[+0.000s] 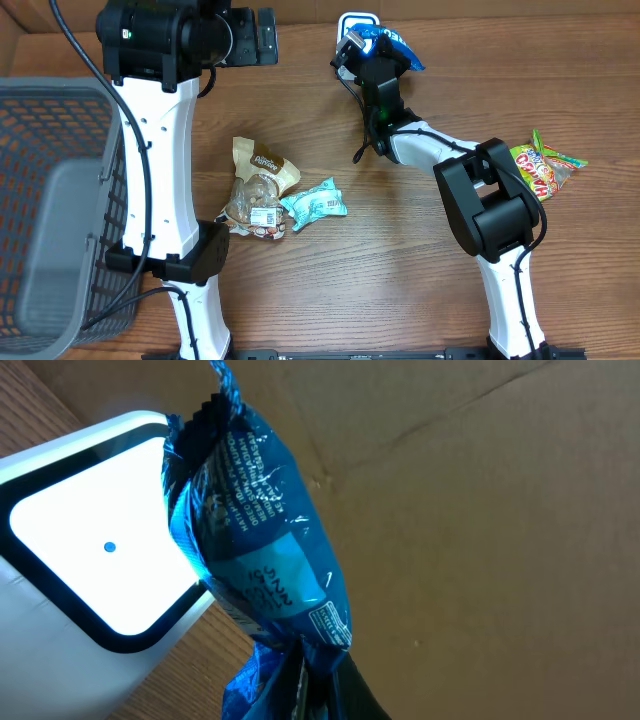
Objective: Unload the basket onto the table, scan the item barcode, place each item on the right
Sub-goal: 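Hold the blue packet against the front of the white scanner, then carry the blue packet to the right edge and release it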
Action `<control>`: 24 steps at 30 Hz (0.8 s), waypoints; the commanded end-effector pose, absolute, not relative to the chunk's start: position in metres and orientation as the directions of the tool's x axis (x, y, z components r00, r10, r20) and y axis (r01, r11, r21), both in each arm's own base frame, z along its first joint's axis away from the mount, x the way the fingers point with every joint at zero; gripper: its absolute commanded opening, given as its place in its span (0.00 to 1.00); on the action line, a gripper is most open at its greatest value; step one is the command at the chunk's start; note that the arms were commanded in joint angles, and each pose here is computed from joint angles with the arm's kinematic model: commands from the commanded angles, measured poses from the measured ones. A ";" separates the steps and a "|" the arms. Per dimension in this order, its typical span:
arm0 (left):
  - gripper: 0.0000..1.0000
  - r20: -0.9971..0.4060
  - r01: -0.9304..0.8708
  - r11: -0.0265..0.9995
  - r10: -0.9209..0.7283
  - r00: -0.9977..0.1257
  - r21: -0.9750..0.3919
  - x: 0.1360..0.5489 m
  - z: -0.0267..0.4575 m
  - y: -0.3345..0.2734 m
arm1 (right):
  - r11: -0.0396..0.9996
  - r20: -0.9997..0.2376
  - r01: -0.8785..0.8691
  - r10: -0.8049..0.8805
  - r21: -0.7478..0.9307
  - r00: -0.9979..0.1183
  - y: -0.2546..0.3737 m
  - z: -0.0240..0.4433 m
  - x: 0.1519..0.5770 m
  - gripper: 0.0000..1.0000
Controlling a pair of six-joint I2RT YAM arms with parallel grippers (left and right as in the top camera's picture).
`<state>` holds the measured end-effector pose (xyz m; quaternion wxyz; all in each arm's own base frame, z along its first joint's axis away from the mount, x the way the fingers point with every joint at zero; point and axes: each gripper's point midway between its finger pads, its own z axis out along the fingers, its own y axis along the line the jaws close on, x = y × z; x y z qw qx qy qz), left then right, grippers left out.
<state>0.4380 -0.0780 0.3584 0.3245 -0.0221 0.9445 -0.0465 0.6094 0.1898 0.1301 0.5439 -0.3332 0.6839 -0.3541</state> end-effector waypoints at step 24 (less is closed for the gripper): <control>1.00 -0.615 -0.008 0.997 -0.056 -0.787 -0.081 0.439 0.358 -0.074 | 0.767 -0.892 -0.635 -0.351 -0.098 -0.286 0.230 0.305 0.451 0.04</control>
